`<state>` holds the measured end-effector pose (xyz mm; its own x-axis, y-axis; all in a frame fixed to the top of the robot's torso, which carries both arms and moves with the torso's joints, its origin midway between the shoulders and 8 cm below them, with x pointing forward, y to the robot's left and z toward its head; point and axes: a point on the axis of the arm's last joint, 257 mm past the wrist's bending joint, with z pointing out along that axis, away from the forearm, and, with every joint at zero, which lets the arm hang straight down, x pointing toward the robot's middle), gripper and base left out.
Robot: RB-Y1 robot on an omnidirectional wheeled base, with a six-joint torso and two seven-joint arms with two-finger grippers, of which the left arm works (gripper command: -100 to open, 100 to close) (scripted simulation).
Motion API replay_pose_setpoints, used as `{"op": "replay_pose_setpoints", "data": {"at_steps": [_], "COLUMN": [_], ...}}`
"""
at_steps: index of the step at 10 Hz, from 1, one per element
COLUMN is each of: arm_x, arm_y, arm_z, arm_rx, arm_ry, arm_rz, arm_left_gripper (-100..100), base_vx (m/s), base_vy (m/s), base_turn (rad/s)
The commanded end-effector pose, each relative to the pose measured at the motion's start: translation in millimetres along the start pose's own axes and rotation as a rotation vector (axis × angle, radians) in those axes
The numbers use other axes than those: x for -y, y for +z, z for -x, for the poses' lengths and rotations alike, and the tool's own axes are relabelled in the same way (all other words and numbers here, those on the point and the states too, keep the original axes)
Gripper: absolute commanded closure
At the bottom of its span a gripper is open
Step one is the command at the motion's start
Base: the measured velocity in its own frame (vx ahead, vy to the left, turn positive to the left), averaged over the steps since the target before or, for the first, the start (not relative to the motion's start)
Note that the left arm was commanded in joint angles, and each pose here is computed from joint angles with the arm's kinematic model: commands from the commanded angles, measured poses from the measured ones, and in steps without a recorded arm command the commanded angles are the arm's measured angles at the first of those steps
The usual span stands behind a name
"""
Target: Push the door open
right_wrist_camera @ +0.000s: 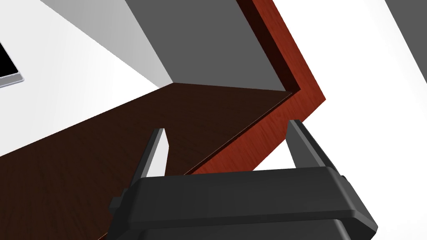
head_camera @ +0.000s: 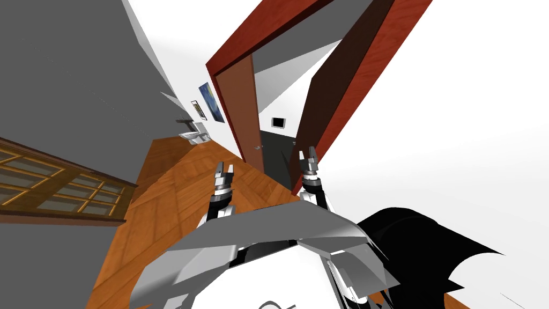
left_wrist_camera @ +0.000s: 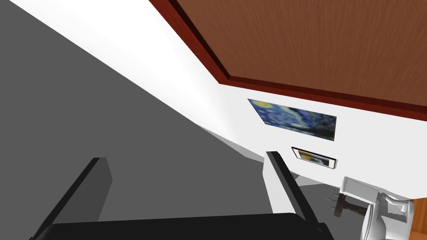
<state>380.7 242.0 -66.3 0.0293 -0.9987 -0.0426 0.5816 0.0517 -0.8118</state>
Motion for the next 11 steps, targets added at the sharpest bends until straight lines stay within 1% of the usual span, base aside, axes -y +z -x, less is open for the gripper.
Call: {"op": "replay_pose_setpoints", "data": {"at_steps": [1,9,10,11], "arm_x": [-9.7,-58.6,-70.9,-77.1], "arm_y": [-1.2,-9.6,-12.5,-14.1], "arm_z": [-4.8,-35.3,-43.5,-47.8], "arm_rx": [-0.014,-0.088,-0.107,-0.117], "arm_ry": [-0.008,-0.05,-0.06,-0.066], "arm_rz": [0.014,0.088,0.108,0.118], "arm_left_gripper": [-100,-100,-100,-100], "base_vx": [0.087,0.096,0.113,0.129], "base_vy": [0.047,0.053,0.077,0.108], "base_turn": [-0.017,-0.022,-0.037,-0.037]}}
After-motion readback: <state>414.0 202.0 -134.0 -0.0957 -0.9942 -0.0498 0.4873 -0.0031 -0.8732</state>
